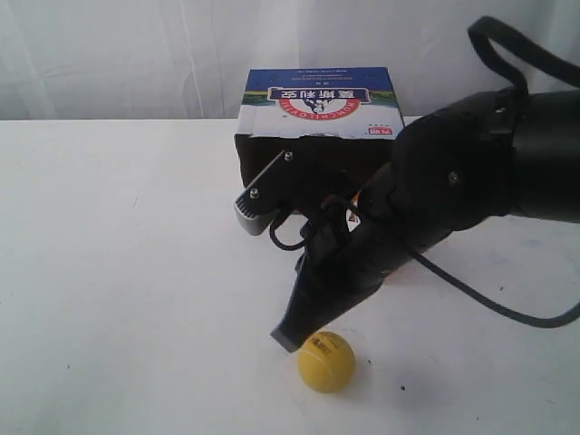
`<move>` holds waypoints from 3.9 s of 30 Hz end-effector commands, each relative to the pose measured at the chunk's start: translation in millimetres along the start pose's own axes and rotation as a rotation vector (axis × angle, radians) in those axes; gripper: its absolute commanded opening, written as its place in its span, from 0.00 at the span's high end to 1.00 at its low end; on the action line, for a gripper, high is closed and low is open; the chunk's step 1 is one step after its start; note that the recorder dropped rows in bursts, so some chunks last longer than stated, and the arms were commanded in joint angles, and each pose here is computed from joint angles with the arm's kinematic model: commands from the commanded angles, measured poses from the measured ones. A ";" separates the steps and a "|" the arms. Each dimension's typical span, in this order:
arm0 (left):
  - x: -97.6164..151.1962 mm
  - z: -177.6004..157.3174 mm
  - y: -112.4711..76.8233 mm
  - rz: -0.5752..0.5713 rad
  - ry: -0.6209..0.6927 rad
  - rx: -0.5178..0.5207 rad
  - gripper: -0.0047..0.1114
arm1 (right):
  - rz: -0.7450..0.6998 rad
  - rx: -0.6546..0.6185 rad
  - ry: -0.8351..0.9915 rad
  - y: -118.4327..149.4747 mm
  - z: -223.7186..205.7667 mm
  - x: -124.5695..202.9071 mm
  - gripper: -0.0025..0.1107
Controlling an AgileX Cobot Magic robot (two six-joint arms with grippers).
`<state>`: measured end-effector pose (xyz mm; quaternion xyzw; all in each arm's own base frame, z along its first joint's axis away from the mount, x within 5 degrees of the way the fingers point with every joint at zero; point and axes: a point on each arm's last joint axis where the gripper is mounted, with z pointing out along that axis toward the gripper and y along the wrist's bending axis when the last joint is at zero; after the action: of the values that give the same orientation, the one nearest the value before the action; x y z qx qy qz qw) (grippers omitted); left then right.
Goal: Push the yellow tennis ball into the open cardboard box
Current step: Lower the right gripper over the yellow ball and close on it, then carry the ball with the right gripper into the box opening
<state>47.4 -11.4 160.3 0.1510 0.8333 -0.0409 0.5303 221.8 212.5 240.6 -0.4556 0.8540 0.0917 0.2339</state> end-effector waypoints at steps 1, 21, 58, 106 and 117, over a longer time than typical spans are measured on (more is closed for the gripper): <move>2.7 0.3 -0.3 0.006 0.016 0.004 0.96 | 0.019 -0.004 0.094 1.4 2.1 12.6 0.98; 2.7 0.3 -0.3 0.006 0.016 0.004 0.96 | 0.023 0.001 0.202 -2.7 53.0 32.4 0.98; 2.7 0.3 -0.3 0.006 0.016 0.004 0.96 | -0.035 0.165 0.067 -49.5 73.7 -1.7 0.98; 2.7 0.3 -0.3 0.006 0.016 0.004 0.96 | -0.003 0.128 0.196 -28.4 69.7 5.0 0.98; 2.7 0.3 -0.3 0.006 0.016 0.004 0.96 | -0.006 0.335 -0.082 -75.5 29.5 -66.5 0.98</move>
<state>47.4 -11.4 160.3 0.1510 0.8333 -0.0409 0.5303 336.0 232.5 222.3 -0.4213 0.8500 -0.0353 0.3144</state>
